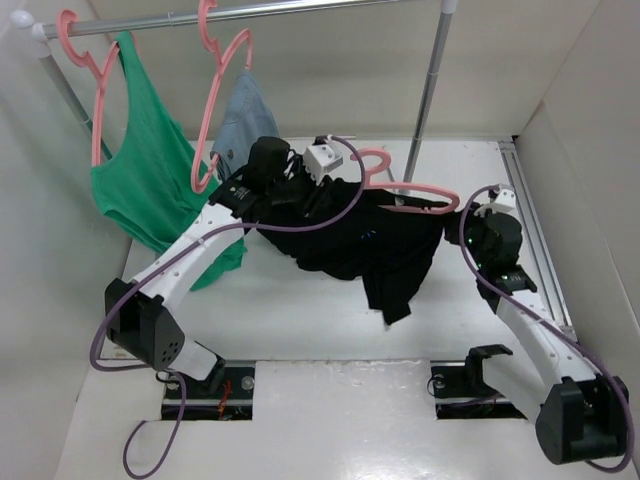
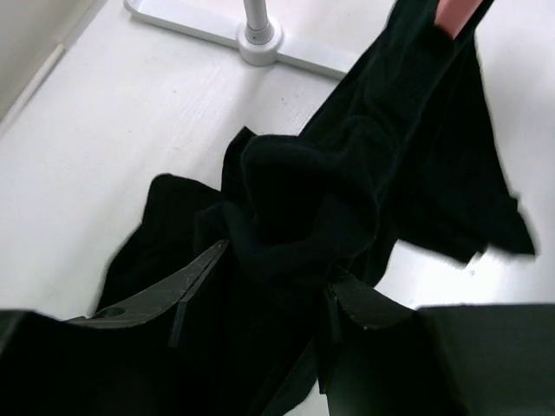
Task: Place the t-shirt on the hanger
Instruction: Place tshirt on hanger
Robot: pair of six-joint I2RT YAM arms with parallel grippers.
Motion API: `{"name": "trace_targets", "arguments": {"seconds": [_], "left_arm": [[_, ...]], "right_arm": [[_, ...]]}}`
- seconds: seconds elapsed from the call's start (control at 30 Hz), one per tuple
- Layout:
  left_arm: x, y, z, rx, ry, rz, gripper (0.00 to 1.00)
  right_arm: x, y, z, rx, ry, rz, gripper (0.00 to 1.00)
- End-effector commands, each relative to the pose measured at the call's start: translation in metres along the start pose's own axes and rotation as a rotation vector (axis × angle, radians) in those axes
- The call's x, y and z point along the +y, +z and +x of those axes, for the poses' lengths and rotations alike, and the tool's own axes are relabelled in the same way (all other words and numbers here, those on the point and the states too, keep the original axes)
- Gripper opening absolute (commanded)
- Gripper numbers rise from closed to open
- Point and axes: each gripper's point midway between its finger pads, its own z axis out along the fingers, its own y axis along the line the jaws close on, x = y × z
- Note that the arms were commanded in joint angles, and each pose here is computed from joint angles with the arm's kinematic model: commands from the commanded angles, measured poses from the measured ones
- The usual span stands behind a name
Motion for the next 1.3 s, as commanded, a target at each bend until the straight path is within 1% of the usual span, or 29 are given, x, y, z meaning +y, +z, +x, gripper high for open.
{"name": "trace_targets", "arguments": {"seconds": [0.0, 0.17, 0.23, 0.27, 0.33, 0.43, 0.47, 0.5, 0.53, 0.6, 0.63, 0.67, 0.73, 0.77, 0.8, 0.83, 0.87, 0.9, 0.93, 0.97, 1.0, 1.03, 1.07, 1.1, 1.13, 1.2, 1.23, 1.27], "left_arm": [[0.031, -0.030, -0.015, -0.039, 0.207, -0.147, 0.00], [0.032, -0.028, 0.008, 0.035, 0.288, -0.151, 0.00], [0.041, -0.025, 0.021, 0.093, 0.300, -0.182, 0.00], [0.045, -0.027, 0.022, 0.104, 0.309, -0.201, 0.00], [0.056, -0.026, 0.028, 0.137, 0.331, -0.248, 0.00], [0.067, -0.028, 0.028, 0.154, 0.354, -0.303, 0.00], [0.071, -0.027, 0.027, 0.163, 0.369, -0.314, 0.00], [0.074, -0.028, 0.028, 0.172, 0.377, -0.329, 0.00], [0.078, -0.027, 0.028, 0.180, 0.377, -0.340, 0.00], [0.077, -0.027, 0.026, 0.193, 0.435, -0.340, 0.00], [0.071, -0.024, 0.023, 0.191, 0.464, -0.323, 0.00], [0.065, -0.023, 0.024, 0.186, 0.488, -0.303, 0.00], [0.053, -0.017, 0.020, 0.155, 0.494, -0.245, 0.00], [0.035, -0.012, 0.014, 0.117, 0.485, -0.168, 0.00], [0.030, -0.014, 0.002, 0.082, 0.480, -0.141, 0.00], [0.023, -0.014, -0.003, 0.061, 0.467, -0.110, 0.00], [0.011, -0.011, -0.004, 0.040, 0.427, -0.046, 0.00], [0.006, -0.011, -0.010, 0.018, 0.415, -0.025, 0.00], [0.000, -0.012, -0.011, 0.011, 0.402, 0.002, 0.00], [-0.004, -0.013, -0.016, -0.003, 0.402, 0.024, 0.00], [-0.013, -0.012, -0.016, -0.017, 0.388, 0.072, 0.00], [-0.018, -0.017, -0.021, -0.034, 0.391, 0.087, 0.00], [-0.021, -0.017, -0.022, -0.041, 0.379, 0.102, 0.00], [-0.025, -0.019, -0.024, -0.047, 0.369, 0.120, 0.00], [-0.026, -0.019, -0.024, -0.045, 0.344, 0.120, 0.00], [-0.026, -0.020, -0.031, -0.066, 0.325, 0.136, 0.00], [-0.030, -0.020, -0.031, -0.073, 0.314, 0.155, 0.00], [-0.027, -0.019, -0.033, -0.076, 0.299, 0.155, 0.00]], "right_arm": [[-0.037, -0.010, -0.012, -0.011, -0.050, 0.126, 0.00], [-0.037, -0.017, -0.039, 0.007, -0.193, 0.165, 0.00], [-0.028, -0.019, -0.055, -0.008, -0.240, 0.135, 0.00], [-0.022, -0.019, -0.061, -0.014, -0.290, 0.105, 0.00], [-0.012, -0.022, -0.067, -0.001, -0.332, 0.054, 0.00], [-0.006, -0.025, -0.074, 0.044, -0.420, 0.027, 0.00], [-0.012, -0.024, -0.063, 0.107, -0.438, 0.038, 0.00], [-0.009, -0.026, -0.073, 0.107, -0.478, 0.036, 0.00], [-0.010, -0.027, -0.073, 0.129, -0.490, 0.038, 0.00], [-0.005, -0.030, -0.082, 0.140, -0.533, 0.019, 0.00], [0.001, -0.030, -0.079, 0.144, -0.548, -0.015, 0.00], [0.016, -0.030, -0.079, 0.140, -0.561, -0.086, 0.00], [0.051, -0.028, -0.081, 0.091, -0.620, -0.222, 0.00], [0.070, -0.030, -0.078, 0.077, -0.640, -0.314, 0.00], [0.092, -0.031, -0.068, 0.079, -0.670, -0.404, 0.00], [0.104, -0.028, -0.064, 0.070, -0.716, -0.466, 0.00], [0.114, -0.030, -0.056, 0.081, -0.732, -0.523, 0.06], [0.127, -0.035, -0.053, 0.082, -0.736, -0.611, 0.12], [0.137, -0.037, -0.054, 0.073, -0.736, -0.657, 0.19], [0.139, -0.038, -0.053, 0.074, -0.735, -0.673, 0.32], [0.140, -0.037, -0.056, 0.068, -0.744, -0.674, 0.40], [0.137, -0.036, -0.055, 0.076, -0.741, -0.665, 0.48], [0.138, -0.038, -0.066, 0.056, -0.766, -0.667, 0.56], [0.141, -0.041, -0.069, 0.052, -0.778, -0.679, 0.67], [0.143, -0.044, -0.071, 0.048, -0.792, -0.693, 0.71], [0.152, -0.053, -0.078, 0.025, -0.846, -0.752, 0.74], [0.164, -0.064, -0.076, 0.015, -0.856, -0.846, 0.74], [0.169, -0.070, -0.072, 0.013, -0.866, -0.899, 0.74]]}}
